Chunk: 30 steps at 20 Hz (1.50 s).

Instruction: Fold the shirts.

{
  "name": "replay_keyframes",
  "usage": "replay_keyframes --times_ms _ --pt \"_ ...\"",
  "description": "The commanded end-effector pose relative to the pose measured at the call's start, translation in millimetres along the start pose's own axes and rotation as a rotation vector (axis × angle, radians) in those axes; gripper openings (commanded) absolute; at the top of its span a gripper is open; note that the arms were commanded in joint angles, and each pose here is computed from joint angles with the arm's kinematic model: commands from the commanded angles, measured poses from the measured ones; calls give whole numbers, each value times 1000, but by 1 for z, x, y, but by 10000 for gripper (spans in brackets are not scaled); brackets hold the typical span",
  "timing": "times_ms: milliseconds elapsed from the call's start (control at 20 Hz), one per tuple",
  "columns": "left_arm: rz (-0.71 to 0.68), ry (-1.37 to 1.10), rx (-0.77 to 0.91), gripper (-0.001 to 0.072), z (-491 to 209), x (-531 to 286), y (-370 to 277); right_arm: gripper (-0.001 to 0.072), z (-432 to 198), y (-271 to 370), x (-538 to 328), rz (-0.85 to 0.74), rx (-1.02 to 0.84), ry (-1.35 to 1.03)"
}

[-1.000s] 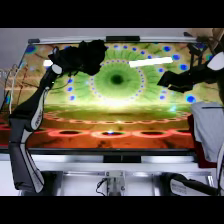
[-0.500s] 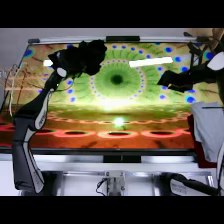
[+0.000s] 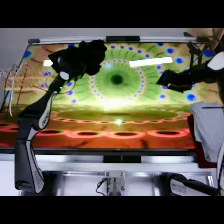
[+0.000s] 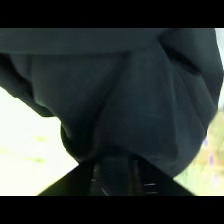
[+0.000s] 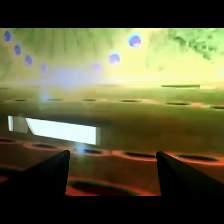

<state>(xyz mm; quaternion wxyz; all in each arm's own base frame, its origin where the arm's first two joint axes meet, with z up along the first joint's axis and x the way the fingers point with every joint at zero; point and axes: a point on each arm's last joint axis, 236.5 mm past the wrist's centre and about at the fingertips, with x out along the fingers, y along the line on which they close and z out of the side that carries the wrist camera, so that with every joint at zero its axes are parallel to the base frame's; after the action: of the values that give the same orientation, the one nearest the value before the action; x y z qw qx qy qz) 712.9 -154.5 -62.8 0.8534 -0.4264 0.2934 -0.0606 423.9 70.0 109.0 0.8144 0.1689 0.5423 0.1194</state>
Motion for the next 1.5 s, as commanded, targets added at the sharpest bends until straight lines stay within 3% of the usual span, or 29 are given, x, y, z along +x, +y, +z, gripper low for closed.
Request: replay_keyframes --times_ms 0,100,350,650,900,950,1000,1050,1200,1450 --pt "-13 -27 -83 143 1 6 5 654 -1 1 0 7 3 3" --pt "-12 -35 -84 67 3 6 6 654 -1 2 0 7 3 4" --pt "-16 -27 -49 63 3 4 2 654 -1 1 0 7 3 3" --pt "-100 94 323 61 -10 -25 -50 654 3 -4 0 -14 -4 -11" --pt "-149 37 393 64 18 -51 -91 654 9 -3 0 -13 -10 -39" --pt "-136 76 368 85 7 -47 -79 653 10 -3 0 -13 -10 -41" --pt "-122 125 358 350 -8 -41 -65 654 10 -3 0 -13 -10 -41" --pt "-106 176 305 544 -23 -35 -50 654 10 -3 0 -13 -10 -41" --pt "-72 248 232 543 -51 -20 -22 654 10 -3 0 -12 -10 -41" --pt "-51 91 139 542 -28 -2 -16 654 10 -3 0 -12 -9 -41"
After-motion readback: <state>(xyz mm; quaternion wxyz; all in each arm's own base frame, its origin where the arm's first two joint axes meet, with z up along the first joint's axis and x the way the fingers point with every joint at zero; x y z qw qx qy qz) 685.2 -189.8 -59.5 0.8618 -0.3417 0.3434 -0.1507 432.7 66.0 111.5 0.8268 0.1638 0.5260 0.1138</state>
